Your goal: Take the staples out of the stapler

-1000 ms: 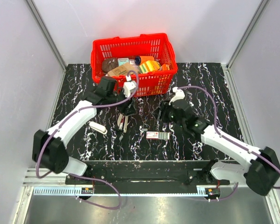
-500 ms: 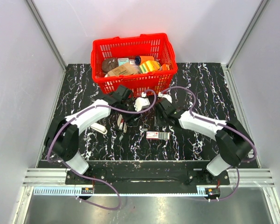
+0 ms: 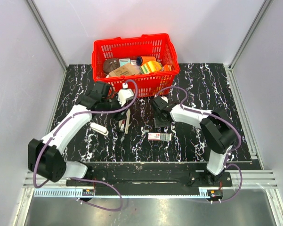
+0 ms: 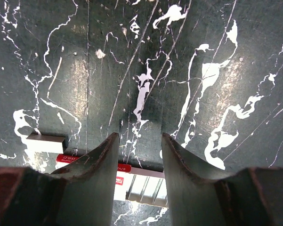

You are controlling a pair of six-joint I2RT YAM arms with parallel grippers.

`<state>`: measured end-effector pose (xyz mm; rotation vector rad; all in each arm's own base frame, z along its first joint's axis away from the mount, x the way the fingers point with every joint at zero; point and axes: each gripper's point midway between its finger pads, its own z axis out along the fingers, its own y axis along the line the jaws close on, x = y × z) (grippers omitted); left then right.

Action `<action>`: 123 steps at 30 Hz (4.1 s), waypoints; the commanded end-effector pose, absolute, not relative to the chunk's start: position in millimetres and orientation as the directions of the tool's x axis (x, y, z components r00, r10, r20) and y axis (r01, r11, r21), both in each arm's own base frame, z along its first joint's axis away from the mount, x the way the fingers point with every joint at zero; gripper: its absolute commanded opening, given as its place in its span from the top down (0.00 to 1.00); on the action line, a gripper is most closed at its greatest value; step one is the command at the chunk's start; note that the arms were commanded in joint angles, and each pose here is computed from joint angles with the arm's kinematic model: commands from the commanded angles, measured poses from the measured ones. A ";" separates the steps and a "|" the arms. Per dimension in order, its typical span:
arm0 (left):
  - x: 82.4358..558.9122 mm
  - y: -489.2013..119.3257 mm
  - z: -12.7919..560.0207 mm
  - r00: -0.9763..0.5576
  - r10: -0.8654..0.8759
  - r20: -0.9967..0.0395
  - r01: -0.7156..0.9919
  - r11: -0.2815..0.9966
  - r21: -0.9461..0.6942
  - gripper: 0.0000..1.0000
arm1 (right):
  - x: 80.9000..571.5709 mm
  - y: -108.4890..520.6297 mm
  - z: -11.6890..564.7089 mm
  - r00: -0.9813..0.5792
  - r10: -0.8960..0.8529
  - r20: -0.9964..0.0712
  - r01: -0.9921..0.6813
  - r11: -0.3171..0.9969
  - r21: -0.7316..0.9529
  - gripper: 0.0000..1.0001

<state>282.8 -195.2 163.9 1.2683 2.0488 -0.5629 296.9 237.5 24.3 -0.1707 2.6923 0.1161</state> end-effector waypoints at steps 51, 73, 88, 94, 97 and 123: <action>212.1 -84.6 212.5 -0.380 0.492 -0.783 0.667 0.732 0.137 0.19 | 252.1 255.6 32.6 -0.882 -0.061 -0.467 -0.130 0.985 0.116 0.57; 212.6 -85.5 209.8 -0.410 0.483 -0.774 0.670 0.735 0.103 0.17 | 271.2 325.0 62.5 -0.448 -0.574 -0.686 -0.815 0.577 0.049 0.37; 207.5 -85.2 209.7 -0.416 0.484 -0.770 0.676 0.731 0.094 0.17 | 289.0 316.7 14.7 -0.425 -0.700 -0.574 -0.795 0.592 -0.134 0.40; 208.4 -85.0 210.9 -0.413 0.485 -0.771 0.676 0.730 0.097 0.17 | 290.0 317.4 11.2 -0.444 -0.694 -0.567 -0.785 0.606 -0.128 0.44; 208.5 -84.7 211.7 -0.409 0.486 -0.772 0.675 0.730 0.102 0.17 | 287.8 315.3 11.3 -0.461 -0.692 -0.556 -0.779 0.616 -0.120 0.46; 202.7 -85.2 212.0 -0.410 0.486 -0.772 0.682 0.726 0.094 0.17 | 267.5 309.8 17.7 -0.555 -0.622 -0.553 -0.737 0.676 -0.021 0.77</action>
